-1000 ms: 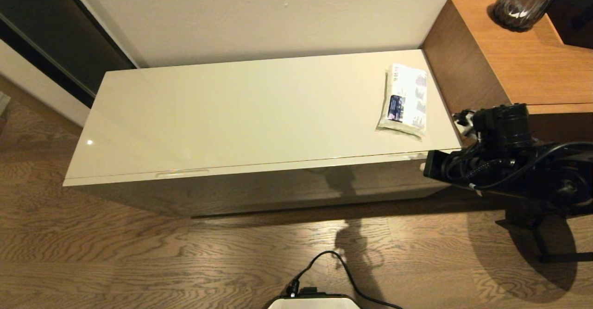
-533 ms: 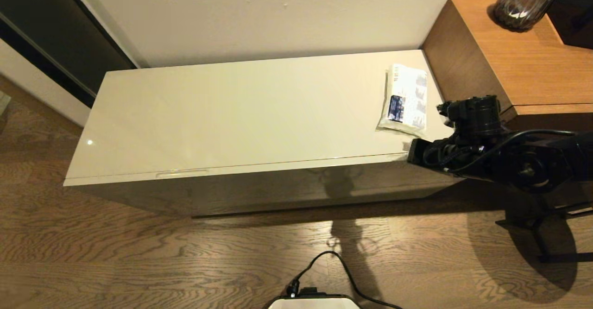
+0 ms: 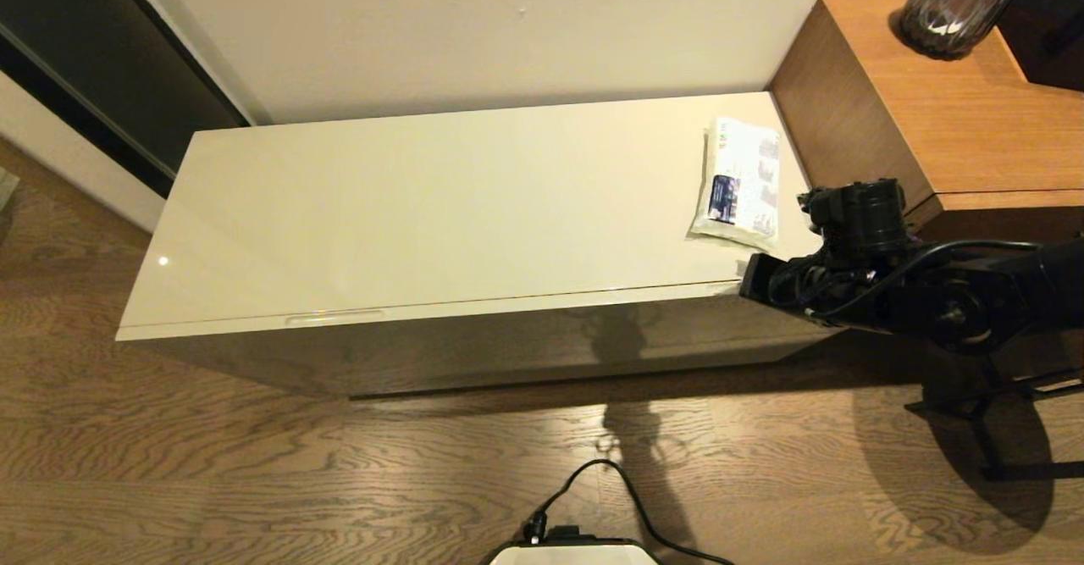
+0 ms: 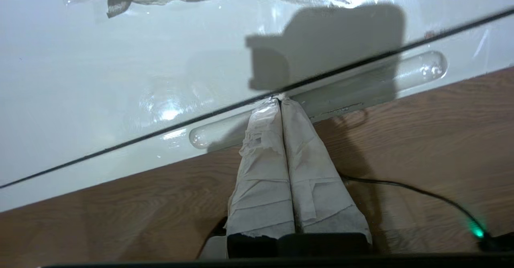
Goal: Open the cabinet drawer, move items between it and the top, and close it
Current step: Open the drawer
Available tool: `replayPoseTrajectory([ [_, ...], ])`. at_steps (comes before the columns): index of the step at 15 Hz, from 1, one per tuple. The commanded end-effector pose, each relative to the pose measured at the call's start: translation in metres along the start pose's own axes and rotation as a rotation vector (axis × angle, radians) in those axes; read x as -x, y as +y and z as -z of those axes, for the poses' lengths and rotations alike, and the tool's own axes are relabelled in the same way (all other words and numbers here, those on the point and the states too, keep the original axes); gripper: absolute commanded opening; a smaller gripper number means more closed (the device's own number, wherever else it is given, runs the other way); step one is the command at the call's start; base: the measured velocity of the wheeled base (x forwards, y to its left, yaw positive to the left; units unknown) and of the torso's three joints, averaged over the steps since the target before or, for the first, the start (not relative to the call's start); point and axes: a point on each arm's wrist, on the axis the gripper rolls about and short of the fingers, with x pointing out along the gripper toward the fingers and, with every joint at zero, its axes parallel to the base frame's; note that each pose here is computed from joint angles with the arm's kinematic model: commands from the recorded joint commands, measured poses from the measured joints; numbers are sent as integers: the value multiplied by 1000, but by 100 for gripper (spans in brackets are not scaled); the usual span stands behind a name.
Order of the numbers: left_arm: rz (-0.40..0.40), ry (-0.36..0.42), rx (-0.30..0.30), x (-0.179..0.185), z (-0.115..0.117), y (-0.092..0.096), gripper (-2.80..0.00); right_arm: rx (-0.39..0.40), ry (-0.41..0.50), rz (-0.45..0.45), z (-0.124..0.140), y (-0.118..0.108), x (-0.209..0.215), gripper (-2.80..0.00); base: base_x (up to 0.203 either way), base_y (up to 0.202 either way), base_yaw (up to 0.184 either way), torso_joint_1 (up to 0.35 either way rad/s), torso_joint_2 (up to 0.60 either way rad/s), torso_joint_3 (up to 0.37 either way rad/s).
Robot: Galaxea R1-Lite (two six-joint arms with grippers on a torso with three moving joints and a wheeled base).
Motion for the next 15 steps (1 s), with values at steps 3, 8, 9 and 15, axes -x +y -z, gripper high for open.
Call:
replayPoseTrajectory([
  [3, -1, 0, 1, 0, 0, 0, -280, -68, 165, 84, 41, -21, 0, -280, 0, 0, 0, 0, 0, 0],
  [8, -1, 0, 1, 0, 0, 0, -280, -136, 253, 116, 68, -32, 22, -280, 0, 0, 0, 0, 0, 0],
  [9, 0, 0, 1, 0, 0, 0, -280, -138, 261, 93, 69, -31, 36, -280, 0, 0, 0, 0, 0, 0],
  [15, -1, 0, 1, 0, 0, 0, -280, -212, 311, 8, 67, -24, 156, -280, 0, 0, 0, 0, 0, 0],
])
